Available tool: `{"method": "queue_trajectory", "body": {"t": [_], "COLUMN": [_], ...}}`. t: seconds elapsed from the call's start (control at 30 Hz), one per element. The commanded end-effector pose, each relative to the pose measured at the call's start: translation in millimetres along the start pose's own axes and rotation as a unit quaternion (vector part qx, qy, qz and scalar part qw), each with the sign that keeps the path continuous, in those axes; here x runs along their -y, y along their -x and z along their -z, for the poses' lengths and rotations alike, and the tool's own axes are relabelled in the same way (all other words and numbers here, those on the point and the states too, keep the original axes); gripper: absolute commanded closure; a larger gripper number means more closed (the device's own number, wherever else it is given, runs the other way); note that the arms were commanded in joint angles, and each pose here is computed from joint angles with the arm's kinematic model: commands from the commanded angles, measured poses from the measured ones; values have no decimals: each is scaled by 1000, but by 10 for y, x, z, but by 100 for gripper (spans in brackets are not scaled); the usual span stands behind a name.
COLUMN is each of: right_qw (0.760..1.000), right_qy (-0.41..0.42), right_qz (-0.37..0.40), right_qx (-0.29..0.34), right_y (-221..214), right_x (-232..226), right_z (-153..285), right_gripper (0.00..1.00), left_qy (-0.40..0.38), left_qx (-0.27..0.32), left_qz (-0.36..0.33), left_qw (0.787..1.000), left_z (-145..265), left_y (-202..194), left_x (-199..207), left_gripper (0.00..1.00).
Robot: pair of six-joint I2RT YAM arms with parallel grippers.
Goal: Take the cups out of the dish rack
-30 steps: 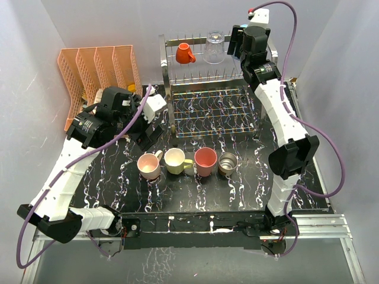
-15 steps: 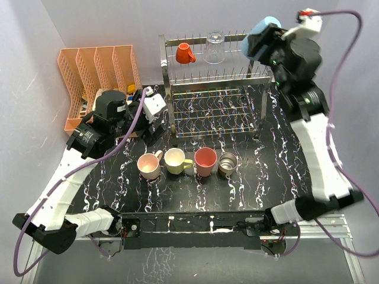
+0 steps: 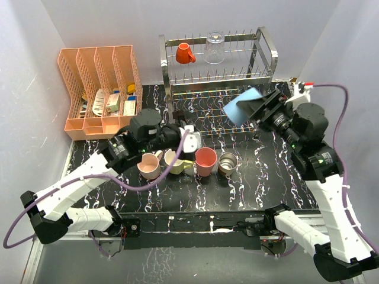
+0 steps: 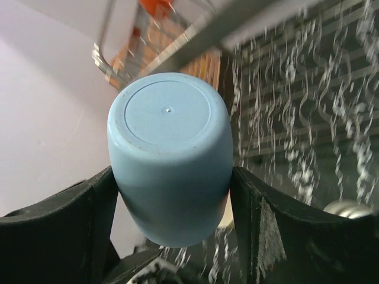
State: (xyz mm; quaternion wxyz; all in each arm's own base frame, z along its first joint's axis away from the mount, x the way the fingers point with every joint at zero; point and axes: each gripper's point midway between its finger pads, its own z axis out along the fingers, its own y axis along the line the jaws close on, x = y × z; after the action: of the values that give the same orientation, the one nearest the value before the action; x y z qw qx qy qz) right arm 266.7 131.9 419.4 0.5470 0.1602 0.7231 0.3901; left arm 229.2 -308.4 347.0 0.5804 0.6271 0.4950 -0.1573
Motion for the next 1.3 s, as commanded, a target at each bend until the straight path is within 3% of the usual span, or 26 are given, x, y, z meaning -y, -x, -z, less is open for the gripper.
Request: {"method": "queue_trajectory", "body": {"t": [0.0,0.3,0.53,0.67,0.97,1.1,1.17,1.27], "right_qw": [990,964,952,947,932,932,939,959], "right_qy": [36,43,41,42,71,64,53,5], "right_qz": [-122,-227,-259,-269,-298,-291,-275,-229], "right_qx": [-65,-134,-157,-169,-195,-206,-198,-167], "right_y": [-345,-816,-1018,-1087,-1180,-1245,-1246,-1182], "right_x": [-88,74,190,211,151,204,273,495], "right_z": [86,131,168,183,194,158,126,41], "right_gripper": [70,71,72,72,69,58,42,18], "left_qy": [49,65,78,70,70,67,68,63], "left_qx": [49,101,120,118,78,61,50,20], "left_qz": [-124,-227,-227,-223,-219,-216,-207,-155], "left_qw": [990,966,963,965,970,972,975,986], "left_z": [-122,-273,-451,-527,-710,-817,-872,-1001], "left_y": [305,445,583,574,375,320,308,226], "left_x": [-117,161,212,250,251,241,202,125], "left_gripper": [8,14,27,38,79,93,100,100]}}
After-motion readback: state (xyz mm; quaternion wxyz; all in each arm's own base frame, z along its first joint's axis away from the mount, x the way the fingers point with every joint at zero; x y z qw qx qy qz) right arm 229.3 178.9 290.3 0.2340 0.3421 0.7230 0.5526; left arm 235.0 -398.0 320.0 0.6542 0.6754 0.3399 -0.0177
